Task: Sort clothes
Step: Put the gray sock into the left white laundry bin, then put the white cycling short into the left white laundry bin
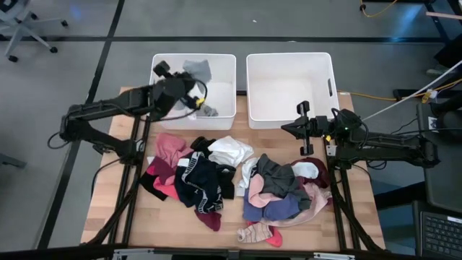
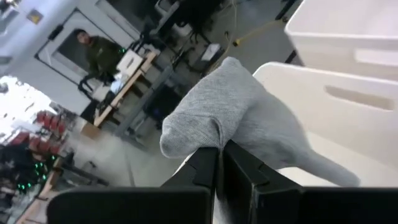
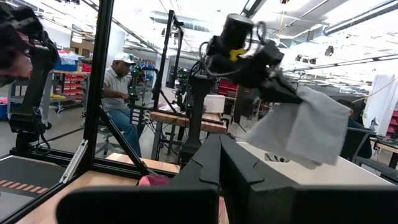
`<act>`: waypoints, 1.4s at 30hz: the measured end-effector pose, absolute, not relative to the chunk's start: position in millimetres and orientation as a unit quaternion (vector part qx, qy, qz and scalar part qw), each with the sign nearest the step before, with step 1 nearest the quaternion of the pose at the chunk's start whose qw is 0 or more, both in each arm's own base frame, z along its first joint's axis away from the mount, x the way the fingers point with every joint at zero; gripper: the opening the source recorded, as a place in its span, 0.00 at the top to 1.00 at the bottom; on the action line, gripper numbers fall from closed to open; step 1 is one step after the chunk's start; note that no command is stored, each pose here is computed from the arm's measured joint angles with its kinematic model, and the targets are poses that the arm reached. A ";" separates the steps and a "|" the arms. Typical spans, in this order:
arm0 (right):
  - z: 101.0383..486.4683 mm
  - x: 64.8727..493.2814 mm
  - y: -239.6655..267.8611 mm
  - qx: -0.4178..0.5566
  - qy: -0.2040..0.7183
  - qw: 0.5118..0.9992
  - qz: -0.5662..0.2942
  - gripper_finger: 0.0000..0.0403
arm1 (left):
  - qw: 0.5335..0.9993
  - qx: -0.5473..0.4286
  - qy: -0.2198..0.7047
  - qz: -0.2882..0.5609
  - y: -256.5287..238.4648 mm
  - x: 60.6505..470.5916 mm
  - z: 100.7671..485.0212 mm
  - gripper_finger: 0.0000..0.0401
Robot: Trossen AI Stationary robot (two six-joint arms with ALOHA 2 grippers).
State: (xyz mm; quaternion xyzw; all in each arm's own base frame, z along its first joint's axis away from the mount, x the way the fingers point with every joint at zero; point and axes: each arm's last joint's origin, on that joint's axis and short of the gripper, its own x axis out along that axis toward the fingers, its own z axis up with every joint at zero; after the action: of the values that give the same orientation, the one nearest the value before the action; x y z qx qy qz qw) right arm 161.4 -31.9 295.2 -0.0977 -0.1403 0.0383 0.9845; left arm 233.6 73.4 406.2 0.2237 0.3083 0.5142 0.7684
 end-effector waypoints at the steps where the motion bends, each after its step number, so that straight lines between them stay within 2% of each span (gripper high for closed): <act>1: 295.2 161.4 -31.9 -0.098 -0.140 0.985 0.038 0.99 | 0.768 0.222 0.313 0.513 78.7 232.4 405.9 0.97; 6: 295.2 161.4 -32.0 -0.099 -0.140 0.984 0.038 0.99 | 0.766 0.201 0.321 0.520 100.4 225.5 404.9 0.96; 9: 295.2 161.4 -31.9 -0.099 -0.140 0.984 0.038 0.99 | 0.763 0.180 0.321 0.531 108.9 221.3 403.5 0.93; 21: 295.2 161.4 -31.9 -0.099 -0.140 0.984 0.038 0.99 | 0.767 0.120 0.318 0.544 118.2 214.9 395.2 0.57; 27: 295.1 161.5 -31.9 -0.099 -0.140 0.984 0.038 0.99 | 0.791 0.114 0.298 0.522 102.3 222.9 397.4 0.49; 30: 294.2 161.8 -32.0 -0.098 -0.136 0.985 0.038 0.99 | 0.822 0.106 0.288 0.479 86.3 230.4 396.8 0.49; 36: 294.3 161.7 -32.0 -0.098 -0.136 0.985 0.038 0.99 | 0.912 0.050 0.253 0.319 41.8 247.8 394.9 0.52; 42: 294.5 161.7 -32.0 -0.098 -0.136 0.985 0.038 0.99 | 0.932 0.036 0.262 0.248 3.0 257.7 375.5 0.51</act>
State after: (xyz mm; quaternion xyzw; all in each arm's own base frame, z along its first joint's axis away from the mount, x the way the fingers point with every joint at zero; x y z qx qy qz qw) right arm 161.7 -32.0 294.5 -0.0981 -0.1364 0.0383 0.9850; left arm 257.7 3.0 375.5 0.0363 0.2618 0.2477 0.9321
